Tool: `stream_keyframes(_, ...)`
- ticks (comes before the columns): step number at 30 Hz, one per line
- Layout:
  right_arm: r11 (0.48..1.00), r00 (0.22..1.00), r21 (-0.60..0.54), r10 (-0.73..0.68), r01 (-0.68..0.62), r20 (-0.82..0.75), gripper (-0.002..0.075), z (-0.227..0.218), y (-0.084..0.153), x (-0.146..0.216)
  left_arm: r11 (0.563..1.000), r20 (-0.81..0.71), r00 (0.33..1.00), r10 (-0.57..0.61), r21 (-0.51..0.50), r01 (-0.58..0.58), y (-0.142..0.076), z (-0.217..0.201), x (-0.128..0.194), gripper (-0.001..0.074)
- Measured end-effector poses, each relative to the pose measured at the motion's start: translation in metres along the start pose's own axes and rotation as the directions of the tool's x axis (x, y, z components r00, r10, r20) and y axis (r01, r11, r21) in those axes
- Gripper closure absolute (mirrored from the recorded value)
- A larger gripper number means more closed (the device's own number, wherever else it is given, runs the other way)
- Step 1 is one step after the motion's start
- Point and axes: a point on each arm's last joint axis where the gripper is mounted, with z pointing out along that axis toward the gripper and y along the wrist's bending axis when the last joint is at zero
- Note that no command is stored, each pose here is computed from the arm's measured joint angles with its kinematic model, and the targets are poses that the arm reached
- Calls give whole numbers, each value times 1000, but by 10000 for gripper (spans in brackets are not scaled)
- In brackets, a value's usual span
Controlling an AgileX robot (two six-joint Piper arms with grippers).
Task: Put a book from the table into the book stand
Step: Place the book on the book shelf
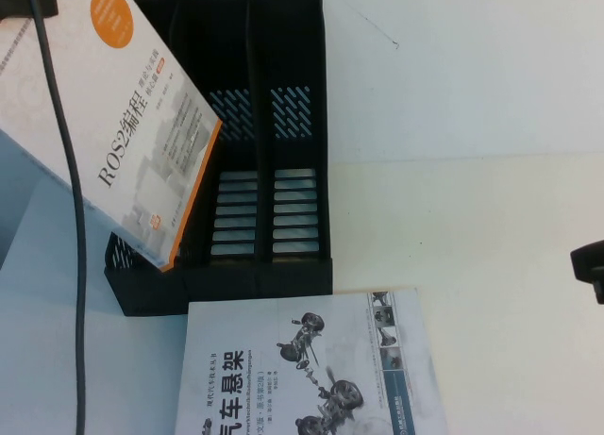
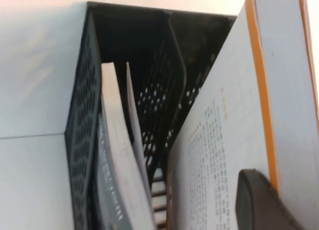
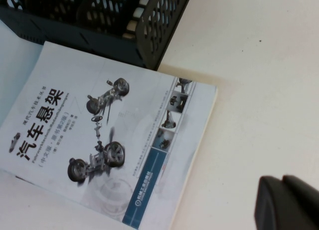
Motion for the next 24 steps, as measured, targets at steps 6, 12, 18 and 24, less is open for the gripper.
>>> stream_keyframes(6,1000,1000,0,-1,1,-2,720,0,0,0,1000,66,998,-18,25,17,-5,1,-6,629)
stream_keyframes(12,1000,1000,1,-2,2,-4,720,0,0,0,999,104,994,-37,42,33,-5,17,-10,629)
stream_keyframes(18,1000,1000,1,0,0,-6,720,0,0,1,997,30,997,-70,34,69,10,53,-5,629)
stream_keyframes(24,1000,1000,1,6,-6,-7,720,0,0,1,995,1,995,-102,20,102,22,75,-1,629)
